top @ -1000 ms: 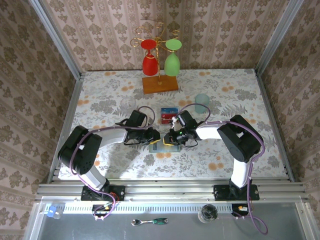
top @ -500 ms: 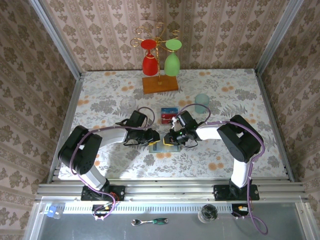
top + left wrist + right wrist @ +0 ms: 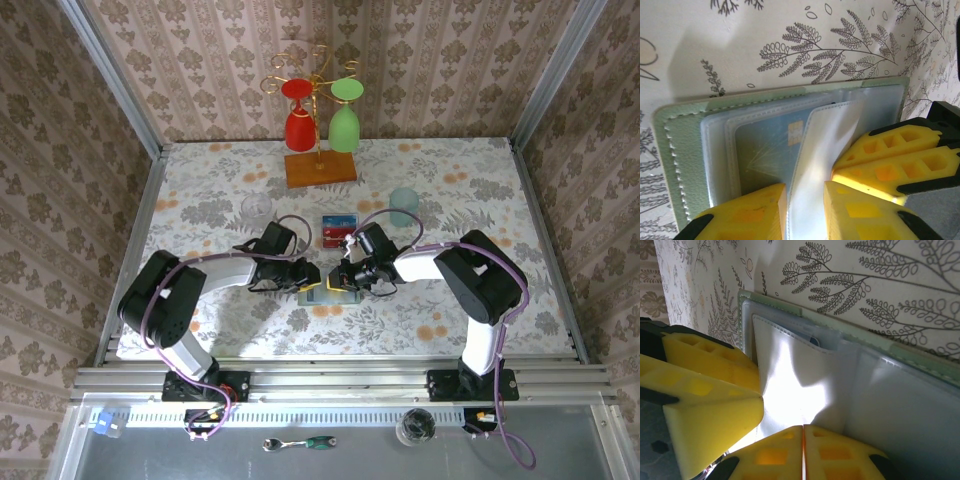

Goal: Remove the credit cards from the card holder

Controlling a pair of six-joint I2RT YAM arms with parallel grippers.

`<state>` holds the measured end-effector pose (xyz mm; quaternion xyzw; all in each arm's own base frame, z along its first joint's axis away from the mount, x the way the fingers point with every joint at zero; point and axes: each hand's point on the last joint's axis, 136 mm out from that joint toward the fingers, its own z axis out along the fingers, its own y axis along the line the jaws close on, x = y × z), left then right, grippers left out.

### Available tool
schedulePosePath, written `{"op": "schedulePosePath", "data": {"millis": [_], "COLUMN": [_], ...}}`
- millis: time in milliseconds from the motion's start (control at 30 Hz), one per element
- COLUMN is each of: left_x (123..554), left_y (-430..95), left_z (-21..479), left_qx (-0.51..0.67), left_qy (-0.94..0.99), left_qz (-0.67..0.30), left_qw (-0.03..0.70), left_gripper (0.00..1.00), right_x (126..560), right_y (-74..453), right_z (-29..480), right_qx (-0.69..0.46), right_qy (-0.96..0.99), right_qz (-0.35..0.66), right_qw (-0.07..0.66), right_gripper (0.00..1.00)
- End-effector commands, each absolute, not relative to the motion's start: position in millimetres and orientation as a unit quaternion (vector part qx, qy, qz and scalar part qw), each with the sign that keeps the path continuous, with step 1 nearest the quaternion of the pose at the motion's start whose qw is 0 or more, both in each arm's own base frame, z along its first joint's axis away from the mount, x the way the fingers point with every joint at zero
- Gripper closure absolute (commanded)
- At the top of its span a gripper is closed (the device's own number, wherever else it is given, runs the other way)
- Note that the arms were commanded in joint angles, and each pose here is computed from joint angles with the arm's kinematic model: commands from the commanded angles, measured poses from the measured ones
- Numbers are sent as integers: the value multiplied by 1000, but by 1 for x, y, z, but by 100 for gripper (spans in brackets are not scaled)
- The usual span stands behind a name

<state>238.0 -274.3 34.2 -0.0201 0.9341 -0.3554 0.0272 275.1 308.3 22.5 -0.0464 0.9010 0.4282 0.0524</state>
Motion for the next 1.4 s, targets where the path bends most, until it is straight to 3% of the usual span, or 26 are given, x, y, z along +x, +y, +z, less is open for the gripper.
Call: {"op": "schedulePosePath", "data": {"millis": [0, 333, 600, 1367], "left_x": [236, 241, 244, 241], "left_y": [-280, -284, -289, -328], "left_z": [35, 48, 60, 69], "left_qx": [-23, -19, -14, 36], "left_qy": [933, 928, 923, 918], "left_qz": [-359, -371, -382, -393], "left_qw": [16, 33, 44, 28], "left_gripper": [75, 82, 80, 79], "right_x": [266, 269, 273, 282], "right_y": [303, 306, 304, 250], "right_z": [13, 24, 54, 96], "right_qx": [-43, -50, -61, -25], "right_qy": [904, 898, 895, 910], "right_qz": [424, 434, 435, 388], "right_qw": [34, 46, 75, 146], "right_gripper": [91, 87, 82, 81]}}
